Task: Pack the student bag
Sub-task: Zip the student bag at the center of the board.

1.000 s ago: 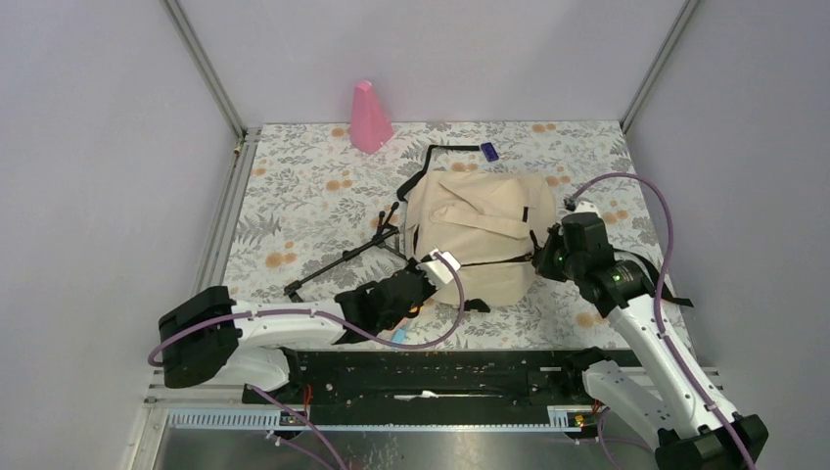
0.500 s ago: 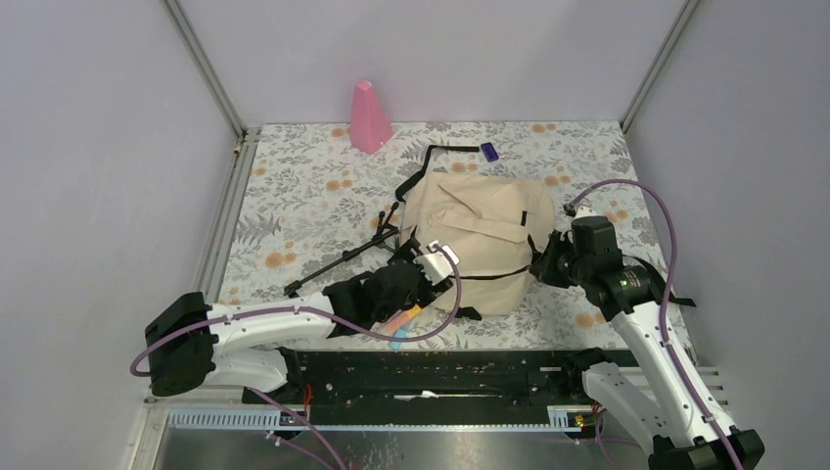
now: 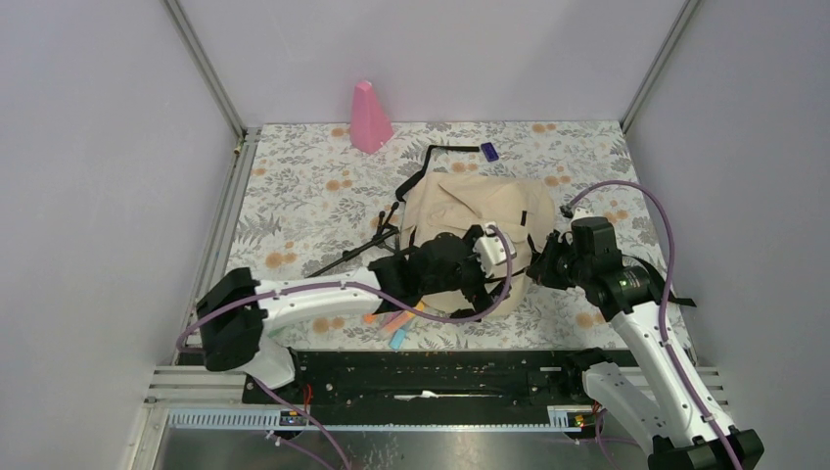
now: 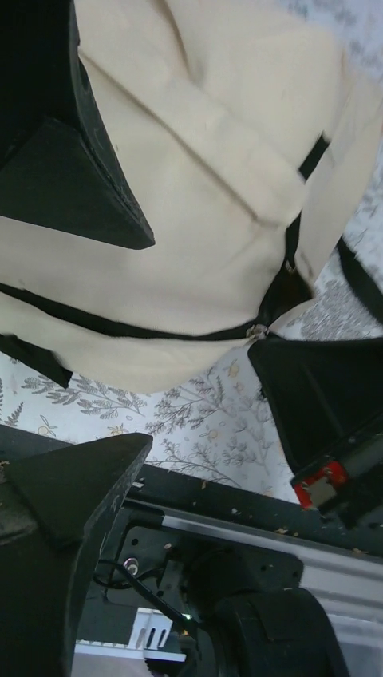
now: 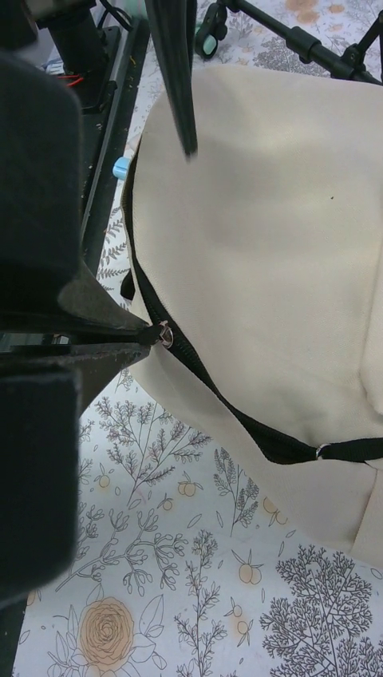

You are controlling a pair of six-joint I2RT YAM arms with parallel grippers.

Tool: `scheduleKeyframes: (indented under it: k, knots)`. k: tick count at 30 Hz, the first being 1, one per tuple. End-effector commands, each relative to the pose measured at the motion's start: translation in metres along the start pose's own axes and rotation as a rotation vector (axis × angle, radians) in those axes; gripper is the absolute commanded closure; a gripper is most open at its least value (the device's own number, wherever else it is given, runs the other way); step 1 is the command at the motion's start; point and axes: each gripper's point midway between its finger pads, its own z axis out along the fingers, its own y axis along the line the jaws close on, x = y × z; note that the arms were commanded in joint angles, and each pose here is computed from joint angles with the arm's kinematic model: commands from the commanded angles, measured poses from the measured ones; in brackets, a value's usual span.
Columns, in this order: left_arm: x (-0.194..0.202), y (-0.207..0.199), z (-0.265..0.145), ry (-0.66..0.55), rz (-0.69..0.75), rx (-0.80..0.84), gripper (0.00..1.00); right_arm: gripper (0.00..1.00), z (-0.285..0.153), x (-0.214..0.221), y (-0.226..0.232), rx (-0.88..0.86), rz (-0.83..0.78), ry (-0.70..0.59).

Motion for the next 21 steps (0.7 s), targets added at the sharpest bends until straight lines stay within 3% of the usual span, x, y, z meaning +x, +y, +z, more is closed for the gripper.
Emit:
scheduleKeyframes:
  k: [1,4,8,12,16,18,19,21]
  knots:
    - [-0.014,-0.017,0.021,-0.031,-0.017,0.088,0.08,1.0,-0.004,-0.007,0.006,-0.036,-0.021,-0.036]
    - [-0.003,-0.009,0.034,0.006,-0.007,0.037,0.09,1.0,-0.005,-0.005,0.005,-0.034,-0.02,-0.033]
    - [0.002,0.008,0.043,-0.007,-0.016,-0.073,0.18,1.0,-0.006,-0.004,0.004,-0.032,-0.02,-0.033]
    - [0.004,0.005,0.054,-0.01,-0.017,-0.063,0.33,1.0,-0.006,-0.001,0.004,-0.03,-0.019,-0.021]
    - [0.009,-0.003,0.063,-0.001,-0.015,-0.03,0.62,1.0,-0.008,-0.001,0.002,-0.02,-0.014,-0.019]
    - [0.013,-0.008,0.065,0.0,-0.043,-0.015,0.89,1.0,-0.008,0.0,-0.004,0.014,0.006,-0.02]
    - [0.015,-0.01,0.064,0.0,-0.043,-0.012,0.97,1.0,-0.007,0.002,-0.009,0.047,0.018,-0.016]
    - [0.022,-0.01,0.059,0.003,-0.039,-0.026,1.0,1.0,-0.004,0.005,-0.023,0.124,0.021,0.009]
